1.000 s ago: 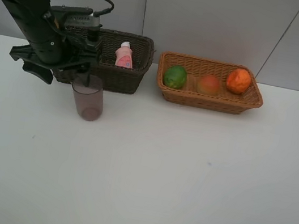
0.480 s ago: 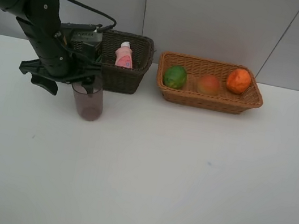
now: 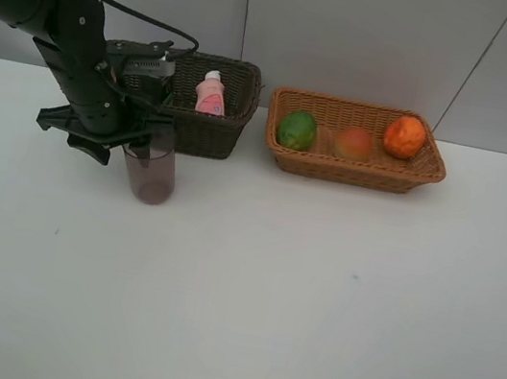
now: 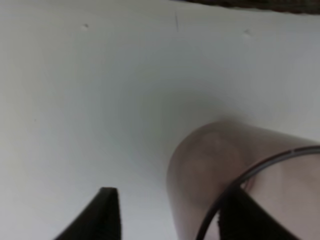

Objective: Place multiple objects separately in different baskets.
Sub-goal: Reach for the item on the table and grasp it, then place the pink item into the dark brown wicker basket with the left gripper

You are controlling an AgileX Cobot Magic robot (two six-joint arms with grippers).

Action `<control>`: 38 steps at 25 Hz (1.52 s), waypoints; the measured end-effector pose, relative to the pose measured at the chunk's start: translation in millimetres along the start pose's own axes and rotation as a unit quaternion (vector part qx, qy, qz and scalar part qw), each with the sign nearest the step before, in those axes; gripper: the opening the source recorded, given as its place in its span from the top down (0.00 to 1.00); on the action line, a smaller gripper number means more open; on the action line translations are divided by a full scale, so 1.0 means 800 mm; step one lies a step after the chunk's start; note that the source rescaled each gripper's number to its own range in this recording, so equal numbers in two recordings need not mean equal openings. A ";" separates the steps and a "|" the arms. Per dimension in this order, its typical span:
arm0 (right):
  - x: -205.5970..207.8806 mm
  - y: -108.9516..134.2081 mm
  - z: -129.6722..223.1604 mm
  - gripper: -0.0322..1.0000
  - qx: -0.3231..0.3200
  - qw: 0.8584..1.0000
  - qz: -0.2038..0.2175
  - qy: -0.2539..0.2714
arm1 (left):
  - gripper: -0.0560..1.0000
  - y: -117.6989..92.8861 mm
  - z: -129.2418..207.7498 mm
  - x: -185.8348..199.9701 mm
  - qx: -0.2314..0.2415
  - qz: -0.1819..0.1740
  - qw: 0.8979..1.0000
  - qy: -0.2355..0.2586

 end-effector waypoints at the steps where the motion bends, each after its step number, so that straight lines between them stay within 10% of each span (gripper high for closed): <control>1: 0.000 0.000 0.000 0.06 0.000 1.000 0.000 0.000 | 0.60 0.000 0.000 0.000 0.000 0.000 1.000 0.000; 5: 0.000 0.000 0.000 0.06 0.000 1.000 0.000 0.000 | 0.95 0.000 0.000 0.000 0.001 0.001 1.000 -0.001; 22: 0.000 0.000 0.000 0.06 0.000 1.000 0.000 0.000 | 0.95 -0.003 -0.002 0.006 0.006 0.006 1.000 -0.005; 38: 0.000 0.000 0.000 0.06 0.000 1.000 0.000 0.000 | 0.95 0.002 -0.044 0.171 0.002 0.063 0.989 -0.137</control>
Point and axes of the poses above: a point on each arm's last joint axis where the gripper is mounted, x pointing back along that axis away from the gripper, y along the wrist's bending axis when the last joint is at zero, z = x × y, the point moved 9 cm from there along -x, pointing out along that axis toward the gripper, and after that the axes turned 5 degrees about x, right-handed, at the moved point
